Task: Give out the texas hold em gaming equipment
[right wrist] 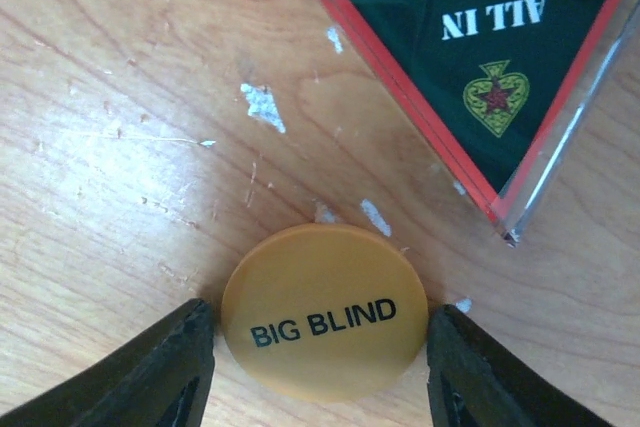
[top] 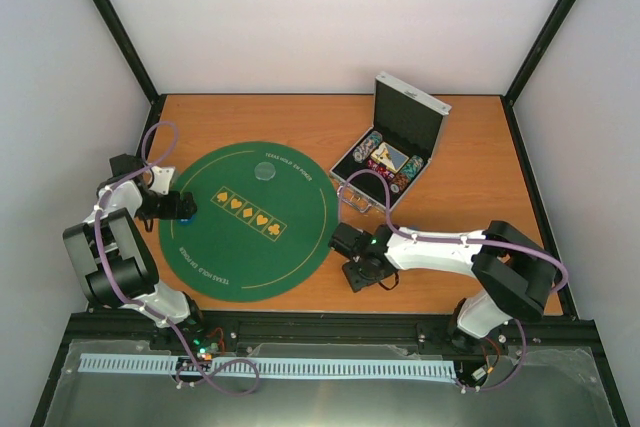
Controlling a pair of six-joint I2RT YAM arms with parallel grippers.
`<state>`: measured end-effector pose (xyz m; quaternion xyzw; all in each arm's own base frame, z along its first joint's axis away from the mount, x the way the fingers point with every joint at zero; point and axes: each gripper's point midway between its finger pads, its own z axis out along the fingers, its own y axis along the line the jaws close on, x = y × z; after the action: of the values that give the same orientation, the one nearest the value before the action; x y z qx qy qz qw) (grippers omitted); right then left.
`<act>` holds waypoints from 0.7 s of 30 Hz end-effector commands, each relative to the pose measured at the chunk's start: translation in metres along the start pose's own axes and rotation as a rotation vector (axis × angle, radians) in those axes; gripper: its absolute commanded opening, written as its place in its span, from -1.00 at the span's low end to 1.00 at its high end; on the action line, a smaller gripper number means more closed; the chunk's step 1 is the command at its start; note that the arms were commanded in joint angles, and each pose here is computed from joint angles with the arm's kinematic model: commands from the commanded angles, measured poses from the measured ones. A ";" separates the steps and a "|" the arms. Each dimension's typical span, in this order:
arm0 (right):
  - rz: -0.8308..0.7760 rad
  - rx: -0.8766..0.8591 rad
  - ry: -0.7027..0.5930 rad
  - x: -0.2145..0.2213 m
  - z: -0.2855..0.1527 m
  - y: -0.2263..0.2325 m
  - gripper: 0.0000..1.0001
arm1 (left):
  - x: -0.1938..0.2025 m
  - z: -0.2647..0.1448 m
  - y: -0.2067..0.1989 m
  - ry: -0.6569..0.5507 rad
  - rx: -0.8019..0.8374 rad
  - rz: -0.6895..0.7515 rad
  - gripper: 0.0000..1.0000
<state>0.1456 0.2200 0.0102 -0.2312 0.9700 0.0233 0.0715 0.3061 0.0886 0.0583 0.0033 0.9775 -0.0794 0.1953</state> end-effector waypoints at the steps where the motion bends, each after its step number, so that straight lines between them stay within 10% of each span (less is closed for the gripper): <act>1: -0.005 0.035 0.093 0.025 0.015 -0.005 0.11 | -0.003 0.001 0.000 -0.017 0.004 0.020 0.99; 21: -0.116 -0.093 -0.060 -0.031 -0.026 0.036 -0.25 | -0.006 -0.002 0.000 -0.034 0.000 0.026 0.99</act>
<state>0.1442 0.2368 0.0244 -0.2627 0.9617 0.0389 0.0683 0.3058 0.0885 0.0558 0.0037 0.9773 -0.0787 0.1967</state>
